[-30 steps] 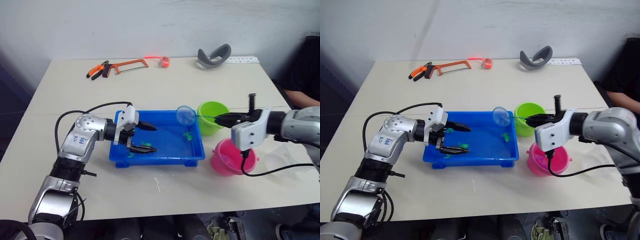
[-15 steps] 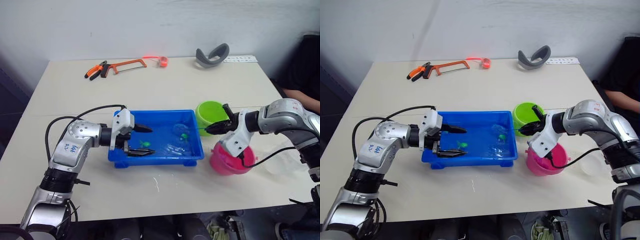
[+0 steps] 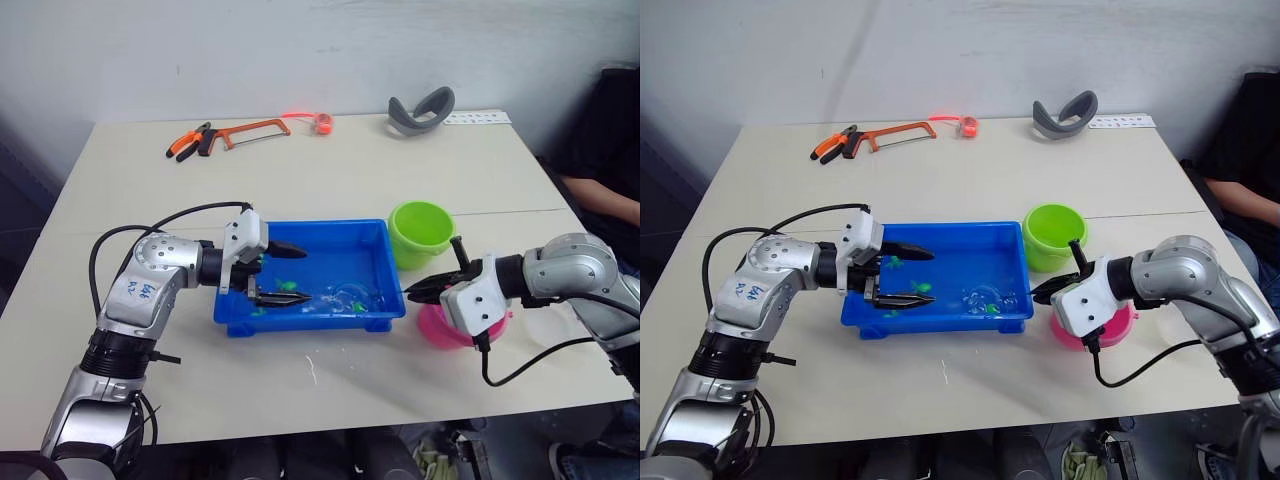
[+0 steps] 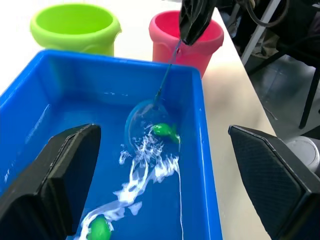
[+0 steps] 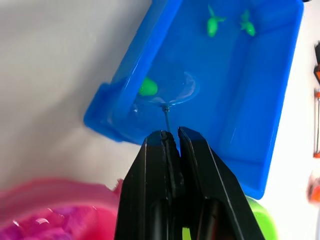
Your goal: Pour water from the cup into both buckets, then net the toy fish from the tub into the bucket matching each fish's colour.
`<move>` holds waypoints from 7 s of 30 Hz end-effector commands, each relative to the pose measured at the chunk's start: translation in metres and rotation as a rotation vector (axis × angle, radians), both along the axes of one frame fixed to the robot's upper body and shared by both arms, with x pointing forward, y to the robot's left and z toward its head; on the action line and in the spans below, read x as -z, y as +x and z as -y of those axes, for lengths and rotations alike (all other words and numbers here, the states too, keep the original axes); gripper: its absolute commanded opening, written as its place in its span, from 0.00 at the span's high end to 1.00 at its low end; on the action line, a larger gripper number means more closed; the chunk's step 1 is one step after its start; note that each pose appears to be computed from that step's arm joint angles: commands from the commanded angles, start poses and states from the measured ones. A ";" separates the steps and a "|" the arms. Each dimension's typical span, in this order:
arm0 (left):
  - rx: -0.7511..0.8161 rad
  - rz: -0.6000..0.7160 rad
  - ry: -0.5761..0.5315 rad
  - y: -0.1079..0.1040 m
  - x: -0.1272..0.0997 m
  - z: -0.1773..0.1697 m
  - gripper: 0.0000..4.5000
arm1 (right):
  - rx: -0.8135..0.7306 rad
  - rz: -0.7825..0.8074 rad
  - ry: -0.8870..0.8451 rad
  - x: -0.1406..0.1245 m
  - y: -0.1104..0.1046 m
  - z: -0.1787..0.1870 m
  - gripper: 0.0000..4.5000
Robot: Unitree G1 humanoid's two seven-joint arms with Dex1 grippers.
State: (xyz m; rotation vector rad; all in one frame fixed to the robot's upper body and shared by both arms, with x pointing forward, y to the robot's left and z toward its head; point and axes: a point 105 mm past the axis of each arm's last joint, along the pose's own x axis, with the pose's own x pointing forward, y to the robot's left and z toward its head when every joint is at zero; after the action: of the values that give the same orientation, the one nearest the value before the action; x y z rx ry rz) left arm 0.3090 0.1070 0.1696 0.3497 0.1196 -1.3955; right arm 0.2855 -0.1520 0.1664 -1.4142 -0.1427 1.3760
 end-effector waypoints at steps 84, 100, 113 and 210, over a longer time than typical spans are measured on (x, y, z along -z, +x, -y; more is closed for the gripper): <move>-0.120 0.084 0.012 0.034 -0.023 -0.038 0.01 | 0.486 0.326 0.502 -0.096 0.007 0.060 1.00; -0.345 0.003 0.154 -0.019 -0.006 -0.105 0.01 | 0.328 -0.422 0.618 -0.034 -0.003 -0.055 1.00; -0.335 0.026 0.150 -0.020 -0.018 -0.095 0.01 | 0.528 -0.851 0.702 0.011 0.007 -0.060 1.00; -0.115 0.056 -0.017 0.036 -0.033 -0.042 0.01 | 0.509 0.041 0.746 -0.089 -0.005 0.038 1.00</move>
State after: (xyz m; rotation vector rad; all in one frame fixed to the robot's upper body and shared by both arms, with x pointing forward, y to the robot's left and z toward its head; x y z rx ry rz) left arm 0.3502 0.1427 0.1878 0.3510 0.1225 -1.2716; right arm 0.2904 -0.2122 0.2549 -0.9125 -0.2815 0.6096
